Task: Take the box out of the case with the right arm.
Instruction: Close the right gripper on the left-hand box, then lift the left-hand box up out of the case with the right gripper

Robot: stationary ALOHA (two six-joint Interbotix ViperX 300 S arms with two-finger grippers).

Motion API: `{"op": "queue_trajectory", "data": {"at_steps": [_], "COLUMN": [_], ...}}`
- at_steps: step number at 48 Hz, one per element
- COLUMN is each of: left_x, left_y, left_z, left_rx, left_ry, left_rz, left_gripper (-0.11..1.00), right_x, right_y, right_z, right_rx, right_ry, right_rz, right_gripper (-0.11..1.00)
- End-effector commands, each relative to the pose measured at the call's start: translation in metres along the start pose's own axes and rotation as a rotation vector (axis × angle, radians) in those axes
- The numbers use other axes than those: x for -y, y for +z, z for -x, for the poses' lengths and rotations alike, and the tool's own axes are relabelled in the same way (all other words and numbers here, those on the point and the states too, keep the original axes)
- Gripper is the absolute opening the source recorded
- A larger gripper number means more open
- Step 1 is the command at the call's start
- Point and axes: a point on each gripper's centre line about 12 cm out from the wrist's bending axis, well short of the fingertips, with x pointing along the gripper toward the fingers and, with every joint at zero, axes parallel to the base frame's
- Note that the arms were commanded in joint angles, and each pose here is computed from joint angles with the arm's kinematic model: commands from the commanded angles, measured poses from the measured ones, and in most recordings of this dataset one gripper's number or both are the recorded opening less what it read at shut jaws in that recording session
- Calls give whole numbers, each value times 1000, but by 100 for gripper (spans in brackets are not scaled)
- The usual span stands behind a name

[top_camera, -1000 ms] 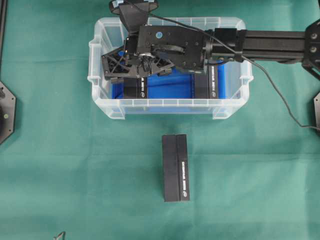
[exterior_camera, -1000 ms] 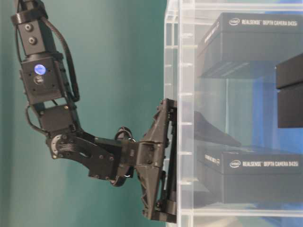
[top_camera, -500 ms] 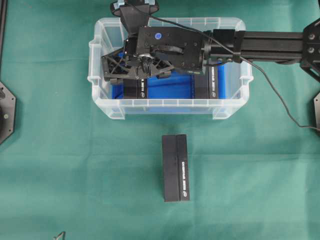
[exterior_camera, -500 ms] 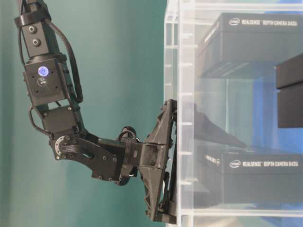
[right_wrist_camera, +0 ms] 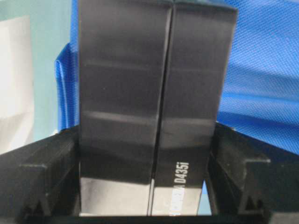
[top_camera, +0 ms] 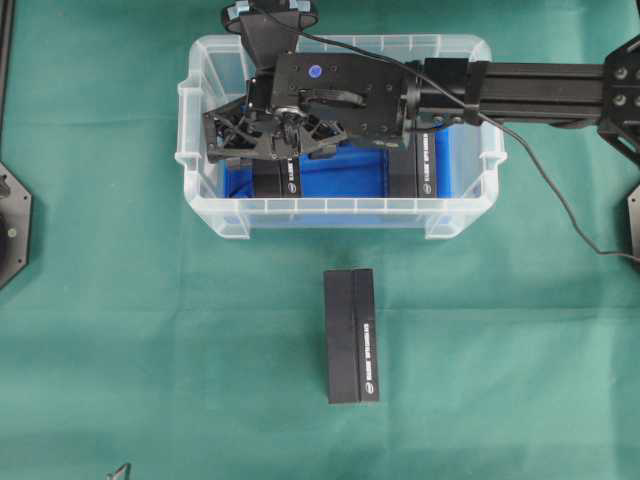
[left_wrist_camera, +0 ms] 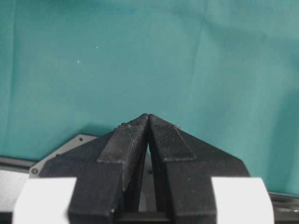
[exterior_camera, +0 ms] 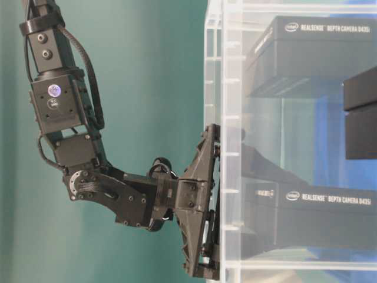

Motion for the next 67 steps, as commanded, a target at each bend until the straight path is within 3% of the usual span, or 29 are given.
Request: {"op": "queue_trajectory", "data": {"at_steps": [1, 14, 23, 55, 67], "left_x": [1, 1, 1, 0, 0], "left_y": [5, 5, 4, 3, 3], "left_z": [7, 7, 9, 10, 9], "left_rx": [23, 26, 30, 35, 34], "left_ry": [-8, -8, -11, -10, -10], "left_rz": [2, 2, 2, 2, 2], "left_gripper": [2, 2, 2, 2, 2], "right_x": [-9, -16, -18, -23, -20], "right_y": [1, 3, 6, 9, 4], "right_z": [18, 36, 67, 188, 210], "right_rx": [10, 13, 13, 79, 88], "right_ry": [53, 57, 35, 46, 48], "right_rz": [3, 0, -6, -14, -27], "right_gripper": [70, 68, 68, 68, 68]}}
